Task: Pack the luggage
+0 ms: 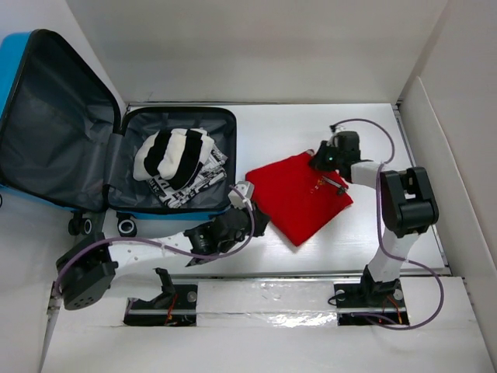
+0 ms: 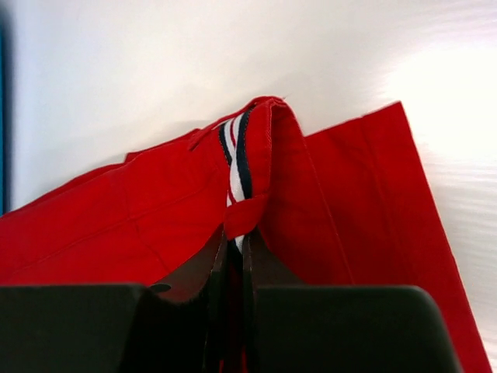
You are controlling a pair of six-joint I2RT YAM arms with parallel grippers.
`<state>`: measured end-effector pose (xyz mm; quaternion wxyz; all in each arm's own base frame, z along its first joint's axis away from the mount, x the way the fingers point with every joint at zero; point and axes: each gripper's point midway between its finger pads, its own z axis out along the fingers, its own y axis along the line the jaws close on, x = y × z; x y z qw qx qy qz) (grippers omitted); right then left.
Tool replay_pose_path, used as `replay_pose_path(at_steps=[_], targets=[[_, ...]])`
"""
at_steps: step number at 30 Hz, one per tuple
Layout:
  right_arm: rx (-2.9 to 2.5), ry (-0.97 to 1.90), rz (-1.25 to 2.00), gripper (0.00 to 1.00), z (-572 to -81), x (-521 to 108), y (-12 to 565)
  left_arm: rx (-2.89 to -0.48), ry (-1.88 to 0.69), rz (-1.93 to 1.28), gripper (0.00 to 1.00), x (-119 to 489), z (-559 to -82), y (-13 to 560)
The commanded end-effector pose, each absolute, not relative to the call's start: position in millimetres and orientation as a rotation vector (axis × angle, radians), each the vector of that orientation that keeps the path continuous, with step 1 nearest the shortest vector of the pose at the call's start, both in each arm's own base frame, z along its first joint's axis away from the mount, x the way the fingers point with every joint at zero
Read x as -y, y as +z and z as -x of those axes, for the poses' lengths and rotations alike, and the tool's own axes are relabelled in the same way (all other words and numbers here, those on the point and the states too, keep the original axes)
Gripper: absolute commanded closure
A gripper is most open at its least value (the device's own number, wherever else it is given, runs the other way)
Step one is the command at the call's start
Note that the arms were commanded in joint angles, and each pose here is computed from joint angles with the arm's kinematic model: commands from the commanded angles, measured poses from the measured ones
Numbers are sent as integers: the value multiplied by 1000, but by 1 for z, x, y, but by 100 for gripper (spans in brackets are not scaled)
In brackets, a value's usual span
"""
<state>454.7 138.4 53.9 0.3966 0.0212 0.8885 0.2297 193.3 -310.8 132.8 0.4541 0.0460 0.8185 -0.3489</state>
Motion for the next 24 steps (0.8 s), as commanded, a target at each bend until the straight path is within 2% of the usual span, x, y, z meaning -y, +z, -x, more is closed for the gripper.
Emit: replay_pose_path(at_steps=[1, 4, 7, 8, 10, 11, 12, 13, 15, 17, 20, 24], targets=[[-2081, 562, -318, 100, -486, -85, 82, -1982, -855, -76, 100, 328, -215, 153], [-2002, 663, -375, 100, -490, -76, 96, -1985, -819, -120, 100, 343, -227, 154], [-2034, 669, -301, 88, -492, -86, 101, -1951, -903, -141, 100, 353, -237, 157], [-2026, 631, -295, 74, -494, -81, 103, -1946, -929, -124, 100, 352, -241, 157], [-2014, 616, -286, 57, -494, -79, 109, -1940, -967, -72, 100, 346, -255, 158], [-2010, 610, -275, 39, -493, -79, 112, -1952, -959, -64, 100, 344, -259, 153], [-2002, 602, -273, 31, -492, -78, 116, -1966, -945, -54, 89, 342, -262, 149], [-1976, 582, -271, 19, -490, -74, 128, -1982, -923, -25, 58, 338, -270, 142], [-1950, 562, -271, 11, -487, -71, 141, -2013, -912, -8, 35, 336, -273, 134], [-1901, 538, -264, 6, -481, -67, 166, -2038, -895, 21, 20, 336, -279, 125], [-1831, 526, -258, 4, -465, -64, 196, -2114, -838, 44, 15, 340, -284, 105], [-1752, 522, -242, 3, -440, -64, 226, -2163, -725, 87, 13, 345, -303, 88]])
